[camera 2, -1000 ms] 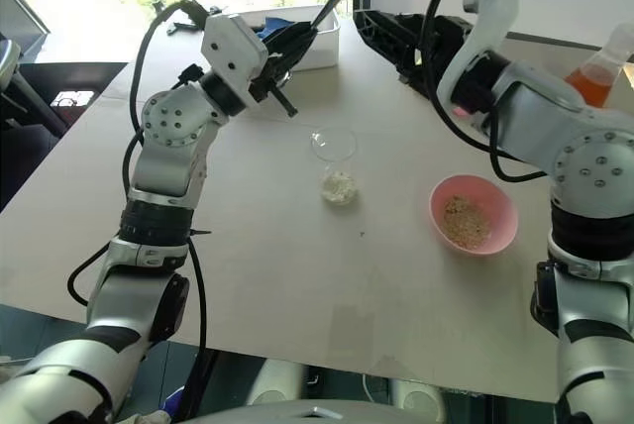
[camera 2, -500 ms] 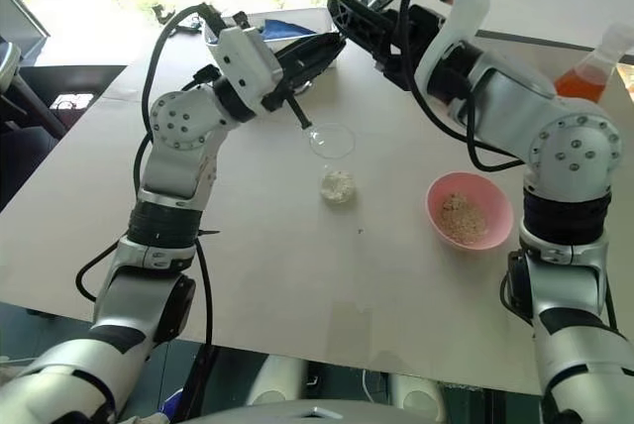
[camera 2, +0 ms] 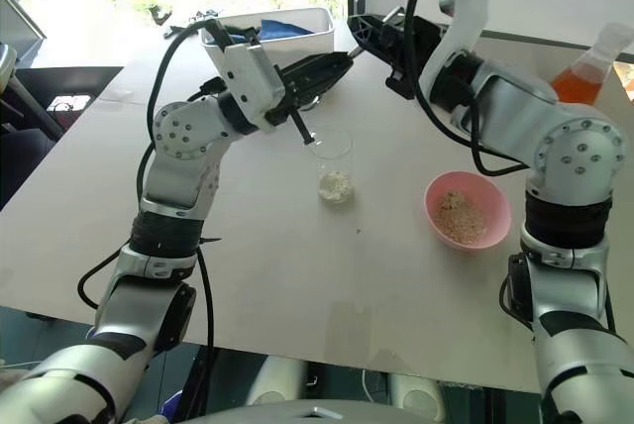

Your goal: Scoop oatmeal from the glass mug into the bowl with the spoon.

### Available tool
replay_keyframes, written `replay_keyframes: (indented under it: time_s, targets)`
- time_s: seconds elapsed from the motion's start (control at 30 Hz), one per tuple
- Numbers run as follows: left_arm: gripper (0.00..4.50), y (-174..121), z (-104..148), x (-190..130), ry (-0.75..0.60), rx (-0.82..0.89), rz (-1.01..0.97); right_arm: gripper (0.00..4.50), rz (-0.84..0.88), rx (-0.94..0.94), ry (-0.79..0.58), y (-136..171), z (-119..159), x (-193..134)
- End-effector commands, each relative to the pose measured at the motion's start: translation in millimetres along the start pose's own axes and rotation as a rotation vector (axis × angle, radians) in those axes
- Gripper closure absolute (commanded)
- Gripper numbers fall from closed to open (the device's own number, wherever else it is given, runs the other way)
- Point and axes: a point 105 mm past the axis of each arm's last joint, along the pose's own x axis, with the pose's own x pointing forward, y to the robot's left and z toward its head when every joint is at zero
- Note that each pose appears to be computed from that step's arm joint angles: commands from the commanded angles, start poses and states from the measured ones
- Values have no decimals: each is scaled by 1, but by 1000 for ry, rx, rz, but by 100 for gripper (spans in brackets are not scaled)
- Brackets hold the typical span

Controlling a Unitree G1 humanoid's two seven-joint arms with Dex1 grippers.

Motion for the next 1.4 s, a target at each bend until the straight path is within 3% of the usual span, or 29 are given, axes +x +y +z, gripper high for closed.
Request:
replay_keyframes:
  time_s: [0.03,0.07,0.17,0.27,0.47,0.67,0.87,1.23,1.27,1.3,1.4]
  targets:
    - [365,23,19,-11,-71,-167,68,450,-5,24,-76,2,17,-14]
    - [353,29,21,-15,-74,-197,102,450,-10,36,-87,1,19,-16]
    - [220,47,15,-37,-39,-384,236,450,-37,80,-139,-3,29,-25]
    - [104,41,-9,-69,57,-530,328,450,-98,113,-199,-14,40,-37]
    - [104,-22,-65,-117,303,-647,388,450,-211,175,-335,-35,55,-62]
    - [104,-44,-86,-119,379,-663,380,450,-251,194,-390,-38,57,-72]
    - [104,-34,-112,-102,447,-604,323,450,-268,189,-417,-36,61,-77]
    - [104,-14,-134,-69,449,-516,151,450,-306,174,-452,-32,61,-87]
    - [158,-13,-134,-67,445,-515,146,450,-310,172,-452,-32,61,-88]
    - [181,-11,-135,-65,443,-514,144,450,-314,171,-454,-31,61,-89]
    - [181,-10,-137,-61,439,-508,127,450,-324,168,-457,-31,60,-91]
